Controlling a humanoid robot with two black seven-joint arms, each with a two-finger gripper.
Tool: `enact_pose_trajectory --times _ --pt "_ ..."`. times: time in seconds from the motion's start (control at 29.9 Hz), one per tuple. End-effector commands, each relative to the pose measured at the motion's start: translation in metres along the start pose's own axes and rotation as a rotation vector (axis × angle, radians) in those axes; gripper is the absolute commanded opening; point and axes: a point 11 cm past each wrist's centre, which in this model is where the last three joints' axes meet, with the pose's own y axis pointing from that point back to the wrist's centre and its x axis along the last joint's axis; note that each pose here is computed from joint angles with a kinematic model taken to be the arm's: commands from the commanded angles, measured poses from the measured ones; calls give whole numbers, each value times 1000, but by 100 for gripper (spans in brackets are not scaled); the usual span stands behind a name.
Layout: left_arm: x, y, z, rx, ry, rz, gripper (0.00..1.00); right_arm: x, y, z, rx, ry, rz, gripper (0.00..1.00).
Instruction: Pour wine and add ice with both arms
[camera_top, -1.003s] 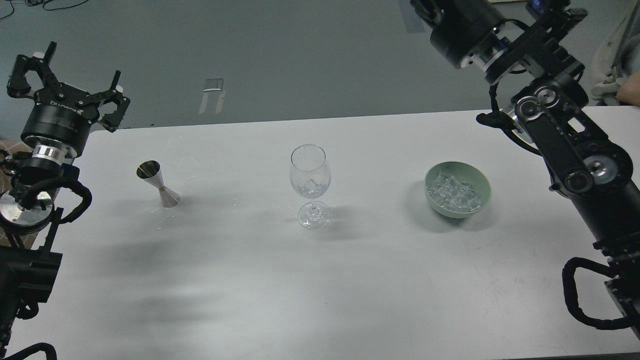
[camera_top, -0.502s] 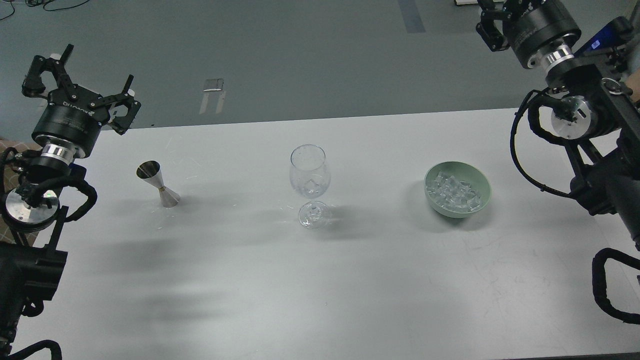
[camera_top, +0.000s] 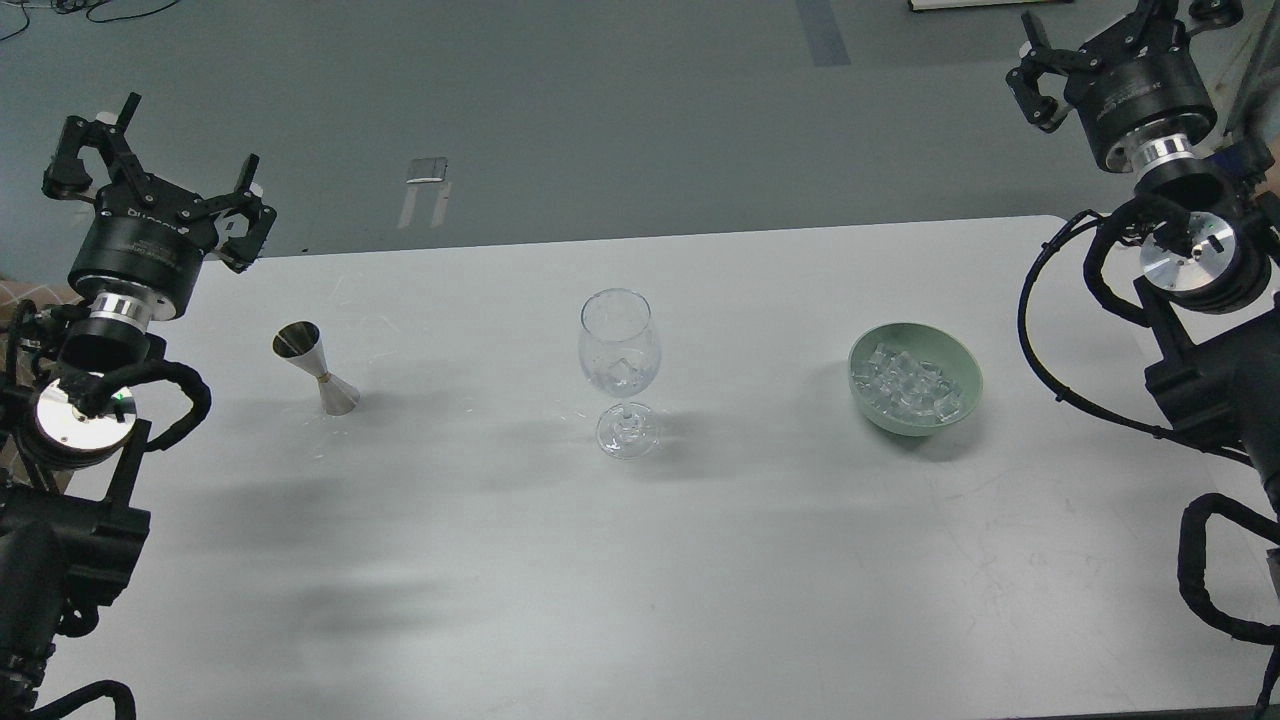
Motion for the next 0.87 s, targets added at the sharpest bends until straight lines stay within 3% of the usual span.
enact_pose_trajectory --times 0.0,0.23,0.84 --pt "-4 -2 -12 12 21 -1 98 2 6 11 -4 -34 6 100" --pt "-12 -7 -30 20 70 -12 98 -11 4 27 -33 -52 -43 100" --pt "-38 -39 -44 4 120 -45 98 -104 -40 63 -83 -129 -174 100"
